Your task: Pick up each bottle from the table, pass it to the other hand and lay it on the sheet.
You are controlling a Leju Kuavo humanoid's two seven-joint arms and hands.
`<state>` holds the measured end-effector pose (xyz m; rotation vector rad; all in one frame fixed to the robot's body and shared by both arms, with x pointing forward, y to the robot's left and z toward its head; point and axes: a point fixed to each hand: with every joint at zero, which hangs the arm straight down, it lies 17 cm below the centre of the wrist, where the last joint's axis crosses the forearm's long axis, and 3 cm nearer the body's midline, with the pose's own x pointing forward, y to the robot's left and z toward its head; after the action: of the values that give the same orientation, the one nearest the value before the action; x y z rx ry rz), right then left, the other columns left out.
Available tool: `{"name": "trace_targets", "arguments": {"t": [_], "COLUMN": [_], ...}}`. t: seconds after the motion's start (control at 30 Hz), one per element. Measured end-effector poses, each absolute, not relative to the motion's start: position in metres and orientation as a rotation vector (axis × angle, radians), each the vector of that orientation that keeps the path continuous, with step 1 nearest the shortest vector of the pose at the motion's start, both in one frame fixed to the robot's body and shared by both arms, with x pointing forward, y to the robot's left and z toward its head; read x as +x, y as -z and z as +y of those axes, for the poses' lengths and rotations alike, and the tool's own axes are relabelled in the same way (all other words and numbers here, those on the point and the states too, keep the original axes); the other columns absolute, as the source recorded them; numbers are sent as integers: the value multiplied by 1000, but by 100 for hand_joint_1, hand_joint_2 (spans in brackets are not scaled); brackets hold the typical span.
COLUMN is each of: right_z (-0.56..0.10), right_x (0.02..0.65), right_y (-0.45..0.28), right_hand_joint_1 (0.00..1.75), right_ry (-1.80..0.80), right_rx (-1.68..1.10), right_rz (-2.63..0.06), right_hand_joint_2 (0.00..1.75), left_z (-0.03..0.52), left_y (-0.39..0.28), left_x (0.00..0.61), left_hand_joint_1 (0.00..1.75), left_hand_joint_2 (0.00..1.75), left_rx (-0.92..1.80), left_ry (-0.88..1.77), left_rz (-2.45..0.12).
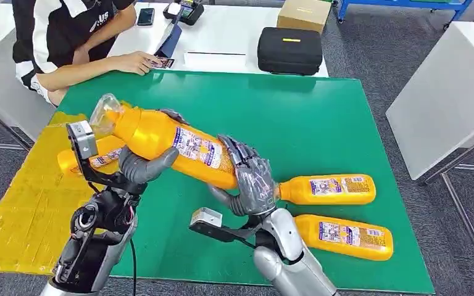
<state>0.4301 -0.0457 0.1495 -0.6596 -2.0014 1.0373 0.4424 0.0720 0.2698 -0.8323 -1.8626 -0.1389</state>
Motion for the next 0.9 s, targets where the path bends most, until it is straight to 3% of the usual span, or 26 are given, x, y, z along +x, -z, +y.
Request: {"name": "trace_targets", "arguments": {"t": [0.23, 0.63, 0.67, 0.77, 0.9], "right_z": [-50, -69, -70, -72, -73], "right_x": [414, 371, 368, 361, 357], "right_y": [-181, -272, -275, -287, -292], "right_hand_joint_1": [0, 0, 0, 0, 0], "right_ry": [-857, -477, -460, -394, -378], "right_rx": [-552, 13, 58, 237, 322], "right_rz": [-2132, -2299, -2302, -2289, -2271], "right_hand_joint_2": [0, 0, 175, 175, 175], "left_z": [92, 189, 192, 186, 185], "left_y": [-267, -300, -306, -319, -314], "left_x": [461, 479, 476, 466, 469], "left_hand_joint_1": [175, 175, 175, 175, 175], "left_hand_joint_2": [175, 175, 175, 175, 175], "left_rx": [-594, 632, 768, 1233, 1365], "left_ry": [129, 252, 296, 535, 640], "left_rz": [-1943, -2228, -2233, -2217, -2160]}}
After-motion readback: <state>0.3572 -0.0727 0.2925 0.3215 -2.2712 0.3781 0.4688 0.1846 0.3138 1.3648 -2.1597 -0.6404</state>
